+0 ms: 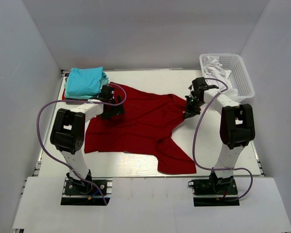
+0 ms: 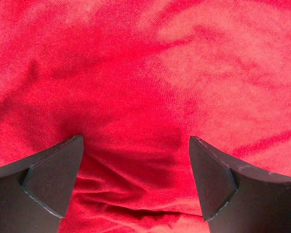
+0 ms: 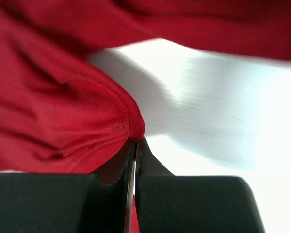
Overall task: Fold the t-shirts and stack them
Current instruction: Flatten out the tshirt
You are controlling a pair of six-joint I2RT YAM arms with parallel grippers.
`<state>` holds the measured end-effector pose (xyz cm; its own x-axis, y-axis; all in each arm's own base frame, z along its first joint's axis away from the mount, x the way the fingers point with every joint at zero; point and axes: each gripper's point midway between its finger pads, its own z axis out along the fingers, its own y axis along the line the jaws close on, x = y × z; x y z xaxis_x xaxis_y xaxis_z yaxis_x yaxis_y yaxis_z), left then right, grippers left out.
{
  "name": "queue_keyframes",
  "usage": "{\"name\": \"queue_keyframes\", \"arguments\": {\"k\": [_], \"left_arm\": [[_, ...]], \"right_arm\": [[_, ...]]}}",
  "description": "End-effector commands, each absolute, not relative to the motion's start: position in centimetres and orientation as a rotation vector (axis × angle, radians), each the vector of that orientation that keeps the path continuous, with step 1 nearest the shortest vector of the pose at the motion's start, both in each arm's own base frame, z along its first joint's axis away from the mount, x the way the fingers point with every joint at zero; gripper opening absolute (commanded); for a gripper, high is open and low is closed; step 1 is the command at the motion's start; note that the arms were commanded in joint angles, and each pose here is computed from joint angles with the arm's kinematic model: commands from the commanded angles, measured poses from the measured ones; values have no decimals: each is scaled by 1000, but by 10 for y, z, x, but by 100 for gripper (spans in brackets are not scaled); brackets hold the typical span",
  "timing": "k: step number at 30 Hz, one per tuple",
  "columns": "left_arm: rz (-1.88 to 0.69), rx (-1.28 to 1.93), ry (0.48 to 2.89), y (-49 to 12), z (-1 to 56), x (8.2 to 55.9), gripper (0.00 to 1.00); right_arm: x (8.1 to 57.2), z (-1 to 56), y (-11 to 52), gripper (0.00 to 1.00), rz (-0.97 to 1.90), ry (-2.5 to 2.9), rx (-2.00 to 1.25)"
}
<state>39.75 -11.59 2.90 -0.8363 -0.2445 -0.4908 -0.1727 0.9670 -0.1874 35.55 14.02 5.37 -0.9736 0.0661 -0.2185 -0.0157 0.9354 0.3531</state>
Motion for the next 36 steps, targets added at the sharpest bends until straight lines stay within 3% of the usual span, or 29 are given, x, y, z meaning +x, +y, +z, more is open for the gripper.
{"name": "queue_keyframes", "arguments": {"k": [1,7,16,25,27,28,31,34,35,36], "left_arm": [[-153,-278,2571,-110,29,398,100],[-164,-230,2558,-112,30,404,100],[-200,-176,2541,-117,39,406,100],[-187,-179,2544,-116,41,409,100],[-194,-176,2555,-118,37,408,100],[-198,-176,2546,-118,40,411,100],[-215,-160,2550,-124,40,409,100],[-218,-149,2551,-129,42,411,100],[-218,-148,2551,-129,42,411,100],[-218,-148,2551,-129,42,411,100]], "right_arm": [[353,54,95,0,221,2919,76],[365,49,35,0,-197,2909,185],[387,44,-18,0,-538,2869,275],[393,49,-42,0,-567,2829,357],[395,52,-36,13,-532,2826,326],[398,60,-27,26,-444,2815,299],[396,60,3,45,-210,2833,228],[390,79,22,70,-81,2783,167],[386,82,30,90,-66,2784,157],[382,95,31,90,-57,2758,159]]}}
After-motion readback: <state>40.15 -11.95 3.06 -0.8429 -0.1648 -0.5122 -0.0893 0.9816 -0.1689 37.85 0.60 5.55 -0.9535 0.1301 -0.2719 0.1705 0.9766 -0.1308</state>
